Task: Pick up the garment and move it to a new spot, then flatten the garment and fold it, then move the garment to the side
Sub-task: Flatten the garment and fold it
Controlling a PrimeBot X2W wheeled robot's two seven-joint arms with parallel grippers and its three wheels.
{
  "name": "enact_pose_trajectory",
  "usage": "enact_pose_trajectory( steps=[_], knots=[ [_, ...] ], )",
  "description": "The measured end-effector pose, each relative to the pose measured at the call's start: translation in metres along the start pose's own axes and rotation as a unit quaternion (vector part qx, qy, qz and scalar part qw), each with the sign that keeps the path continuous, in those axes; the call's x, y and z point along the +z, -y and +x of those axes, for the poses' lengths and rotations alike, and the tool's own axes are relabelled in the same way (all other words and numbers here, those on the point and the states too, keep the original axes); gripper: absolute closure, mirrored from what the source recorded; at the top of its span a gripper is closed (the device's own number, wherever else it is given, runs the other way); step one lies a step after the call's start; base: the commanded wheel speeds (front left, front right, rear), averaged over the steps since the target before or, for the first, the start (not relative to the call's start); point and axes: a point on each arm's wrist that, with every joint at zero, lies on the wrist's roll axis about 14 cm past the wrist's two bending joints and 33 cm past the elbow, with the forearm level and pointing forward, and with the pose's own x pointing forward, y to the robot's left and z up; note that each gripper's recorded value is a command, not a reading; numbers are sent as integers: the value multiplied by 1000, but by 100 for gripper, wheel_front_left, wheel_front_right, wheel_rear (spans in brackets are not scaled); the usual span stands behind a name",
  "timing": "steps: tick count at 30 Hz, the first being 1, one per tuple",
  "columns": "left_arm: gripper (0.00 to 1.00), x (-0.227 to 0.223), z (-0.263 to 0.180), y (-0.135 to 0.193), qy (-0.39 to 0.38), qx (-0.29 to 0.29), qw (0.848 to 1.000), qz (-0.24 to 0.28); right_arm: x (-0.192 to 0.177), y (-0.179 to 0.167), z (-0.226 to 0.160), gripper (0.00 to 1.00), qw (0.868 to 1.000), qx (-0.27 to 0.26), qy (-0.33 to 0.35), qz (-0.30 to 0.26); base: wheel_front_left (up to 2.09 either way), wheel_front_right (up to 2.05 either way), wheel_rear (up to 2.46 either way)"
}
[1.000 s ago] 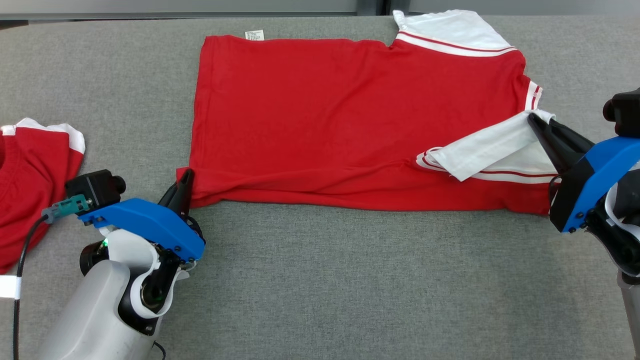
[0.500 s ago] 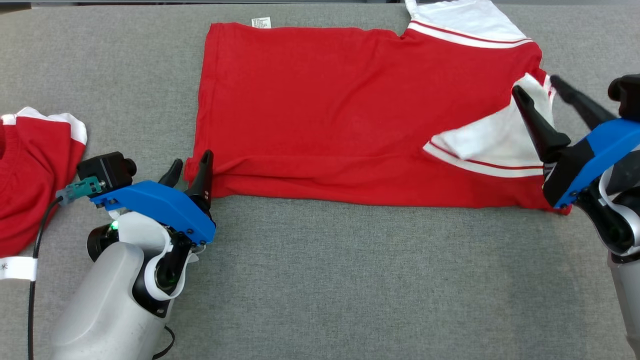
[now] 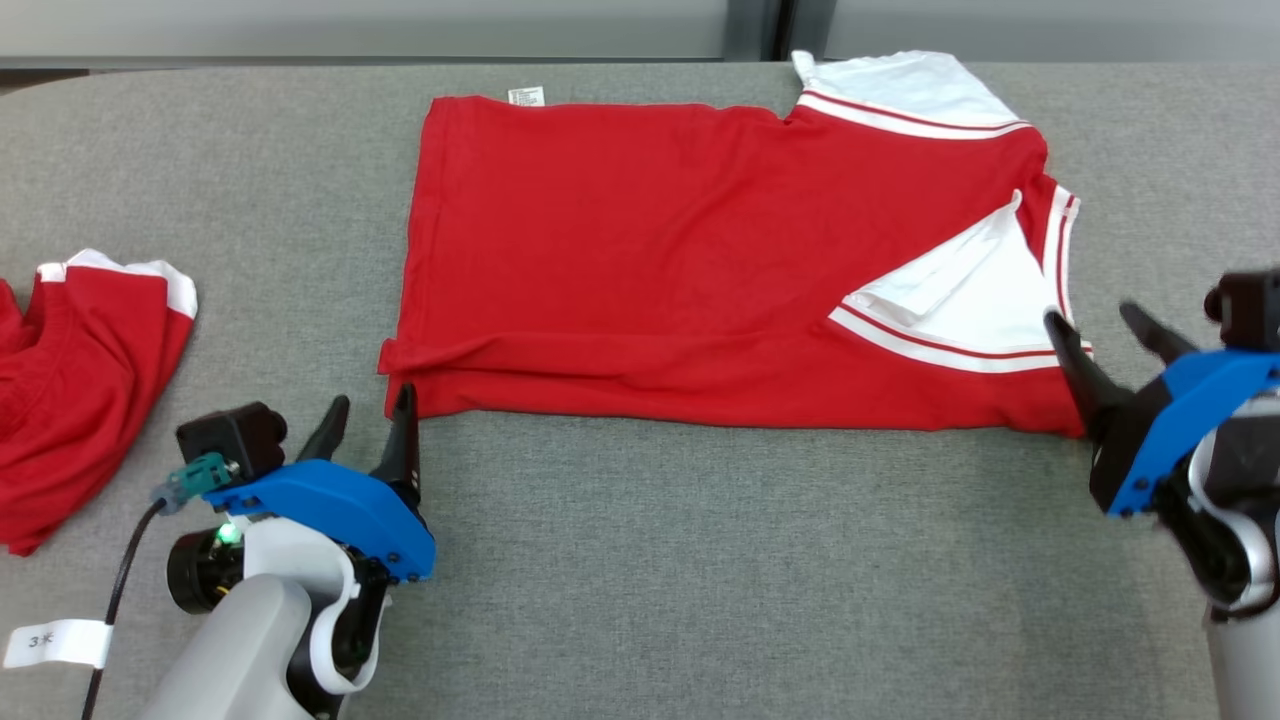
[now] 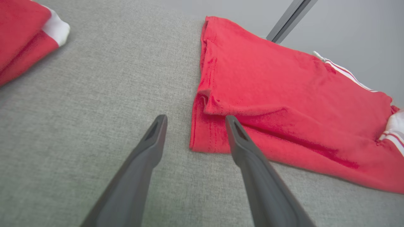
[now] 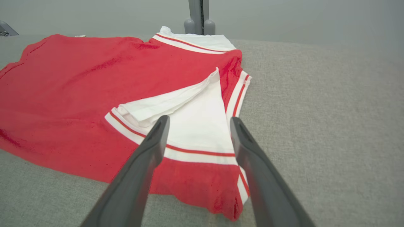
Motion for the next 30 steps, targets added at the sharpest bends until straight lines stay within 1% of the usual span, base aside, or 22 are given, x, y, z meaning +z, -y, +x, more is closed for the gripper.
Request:
enact_pose_trajectory(
  steps=[2, 9, 14, 21, 25, 26, 27, 28, 29, 30],
  knots=[
    [0, -7, -2, 4, -12, -4, 1000, 3, -15, 5, -8, 0, 1000, -16, -25, 4, 0, 0, 0],
    [0, -19, 7, 3, -44, 6, 998, 36, -41, 15, -18, 0, 996, -60, -56, 27, 0, 0, 0],
    [0, -25, 18, 0, -60, 14, 997, 43, -63, 17, -12, 0, 993, -71, -86, 42, 0, 0, 0],
    [0, -34, 26, -1, -88, 10, 994, 61, -81, 29, -1, 0, 988, -95, -110, 50, 0, 0, 0],
    [0, -41, 28, 1, -113, 0, 991, 76, -86, 27, 5, 0, 987, -90, -118, 61, 0, 0, 0],
    [31, -43, 28, 2, -119, -3, 990, 78, -89, 25, 6, 0, 987, -87, -124, 62, 0, 0, 0],
    [56, -44, 28, 3, -123, -6, 989, 79, -89, 23, 7, 30, 986, -85, -127, 61, 0, 0, 0],
    [87, -45, 28, 3, -127, -8, 989, 80, -89, 23, 7, 83, 986, -84, -127, 61, 0, 0, 0],
    [100, -45, 27, 4, -128, -10, 989, 77, -89, 22, 7, 100, 987, -83, -127, 61, 0, 0, 0],
    [100, -46, 27, 5, -129, -13, 989, 74, -88, 21, 7, 100, 987, -81, -125, 63, 0, 0, 0]
  ],
)
